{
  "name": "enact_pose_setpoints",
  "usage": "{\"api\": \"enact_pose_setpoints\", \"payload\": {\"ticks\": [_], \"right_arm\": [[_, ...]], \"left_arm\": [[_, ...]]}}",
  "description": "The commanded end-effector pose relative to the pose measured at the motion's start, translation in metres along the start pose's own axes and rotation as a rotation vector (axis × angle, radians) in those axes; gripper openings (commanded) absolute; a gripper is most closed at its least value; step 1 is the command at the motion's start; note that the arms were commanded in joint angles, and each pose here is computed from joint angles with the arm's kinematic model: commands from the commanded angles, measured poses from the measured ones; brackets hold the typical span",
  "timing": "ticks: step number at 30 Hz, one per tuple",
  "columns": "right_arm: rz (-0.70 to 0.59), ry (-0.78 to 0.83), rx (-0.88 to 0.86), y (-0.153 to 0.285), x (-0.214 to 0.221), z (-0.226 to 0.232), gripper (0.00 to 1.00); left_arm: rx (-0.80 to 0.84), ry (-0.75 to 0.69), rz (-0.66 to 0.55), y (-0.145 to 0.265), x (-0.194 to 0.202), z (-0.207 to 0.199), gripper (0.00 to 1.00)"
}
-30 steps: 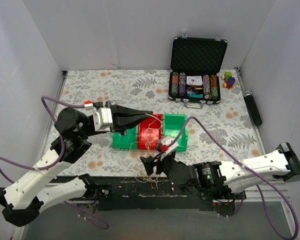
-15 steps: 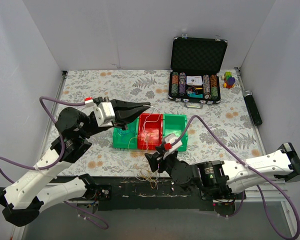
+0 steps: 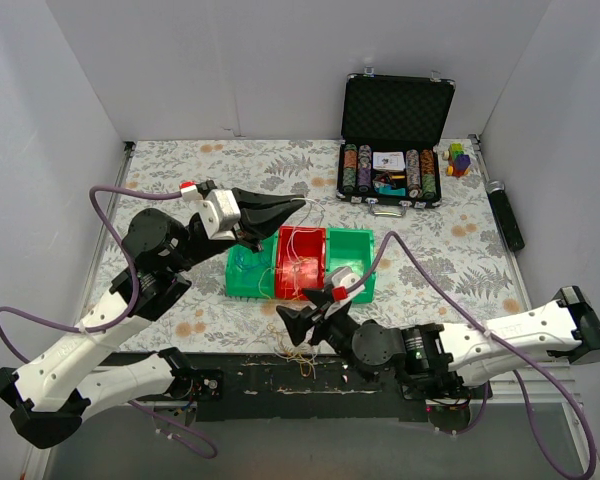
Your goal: Untangle the cables
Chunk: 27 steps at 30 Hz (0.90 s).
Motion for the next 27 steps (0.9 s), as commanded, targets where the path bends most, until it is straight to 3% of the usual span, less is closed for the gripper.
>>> {"api": "enact_pose_setpoints", "payload": {"ticks": [1,19,22,25,27], "right_arm": [[-0.057,-0.038,-0.092,0.0,-0.006,0.025,0.69],[-0.033,0.011,-0.054,-0.046,-0.001,0.01,0.54],[-0.029,0.016,-0.051,-0.05,0.0,0.008,0.41],[-0.028,0.022,-0.046,-0.05,0.0,0.007,0.07],[-0.026,0.021,-0.044,-0.049,0.002,0.006,0.01]], "left_arm": [[-0.023,-0.003,-0.04,0.001,-0.015,0.004,0.0],[0.004,0.002,-0.069,0.004,-0.026,-0.001,0.0],[0.003,0.004,-0.078,0.005,-0.03,-0.001,0.0],[0.003,0.005,-0.079,0.005,-0.031,-0.001,0.0],[0.006,0.005,-0.084,0.004,-0.033,-0.001,0.0]]}}
Point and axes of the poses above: each gripper's point midway between its finger pads, its own y axis back along the fingers, its own z axis along the line the jaws close on, x = y × z, the point moved 5 cm from there along y, back along the fingers, and after that the axes turned 1 degree about y, right-handed, at the moved point
